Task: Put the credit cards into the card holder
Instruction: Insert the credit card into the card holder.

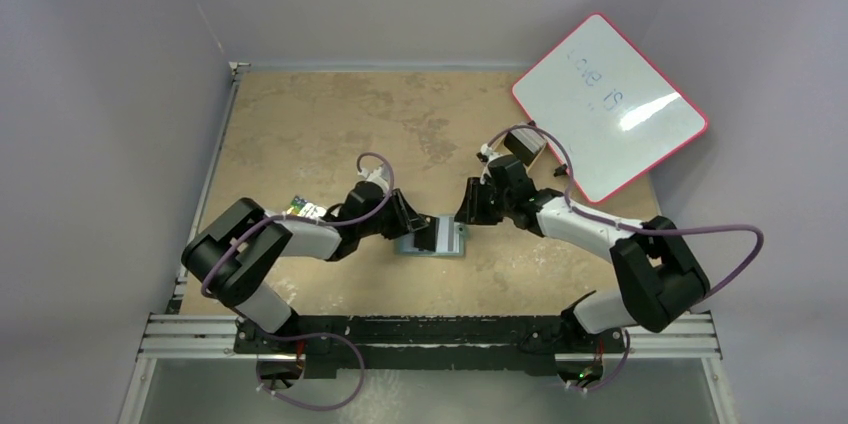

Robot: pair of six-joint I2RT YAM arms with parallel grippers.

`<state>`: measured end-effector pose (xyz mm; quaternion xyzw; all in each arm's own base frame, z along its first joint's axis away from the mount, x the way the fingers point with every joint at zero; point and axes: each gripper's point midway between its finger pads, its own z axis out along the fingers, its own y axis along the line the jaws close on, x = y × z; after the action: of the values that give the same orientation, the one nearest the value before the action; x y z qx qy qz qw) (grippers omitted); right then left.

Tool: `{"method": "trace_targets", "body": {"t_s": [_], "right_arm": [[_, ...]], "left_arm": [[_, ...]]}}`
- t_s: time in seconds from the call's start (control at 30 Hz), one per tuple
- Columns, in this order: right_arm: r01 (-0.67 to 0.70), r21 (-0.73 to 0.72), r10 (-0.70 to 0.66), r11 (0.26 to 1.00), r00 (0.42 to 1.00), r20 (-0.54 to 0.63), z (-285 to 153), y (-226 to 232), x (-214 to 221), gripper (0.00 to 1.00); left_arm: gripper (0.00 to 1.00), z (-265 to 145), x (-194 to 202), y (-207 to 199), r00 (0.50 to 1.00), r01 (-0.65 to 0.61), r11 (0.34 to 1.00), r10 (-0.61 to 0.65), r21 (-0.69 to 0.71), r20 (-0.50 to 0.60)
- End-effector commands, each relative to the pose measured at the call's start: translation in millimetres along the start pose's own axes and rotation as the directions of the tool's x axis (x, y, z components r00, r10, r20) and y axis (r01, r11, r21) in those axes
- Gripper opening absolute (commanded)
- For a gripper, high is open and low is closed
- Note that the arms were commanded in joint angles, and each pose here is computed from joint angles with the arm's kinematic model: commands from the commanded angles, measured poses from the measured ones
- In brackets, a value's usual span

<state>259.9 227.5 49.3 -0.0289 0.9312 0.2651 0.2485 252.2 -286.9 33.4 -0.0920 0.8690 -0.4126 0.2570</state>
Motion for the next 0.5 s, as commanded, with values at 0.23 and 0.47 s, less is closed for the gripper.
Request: {"method": "trace_targets", "body": {"t_s": [0.23, 0.47], "right_arm": [[-0.004, -0.003, 0.004, 1.0, 1.0, 0.019, -8.1, 1.7, -0.1, 0.41], [-0.023, -0.005, 0.023, 1.0, 1.0, -0.002, -7.2, -4.0, 13.6, 0.43]], "left_arm": [[0.33, -7.8, -13.5, -6.4, 0.999, -0.033, 0.997, 0.035, -0.067, 0.024], [0.33, -8.9, -11.9, -5.8, 0.998, -0.052, 0.995, 0.054, -0.088, 0.023]]}}
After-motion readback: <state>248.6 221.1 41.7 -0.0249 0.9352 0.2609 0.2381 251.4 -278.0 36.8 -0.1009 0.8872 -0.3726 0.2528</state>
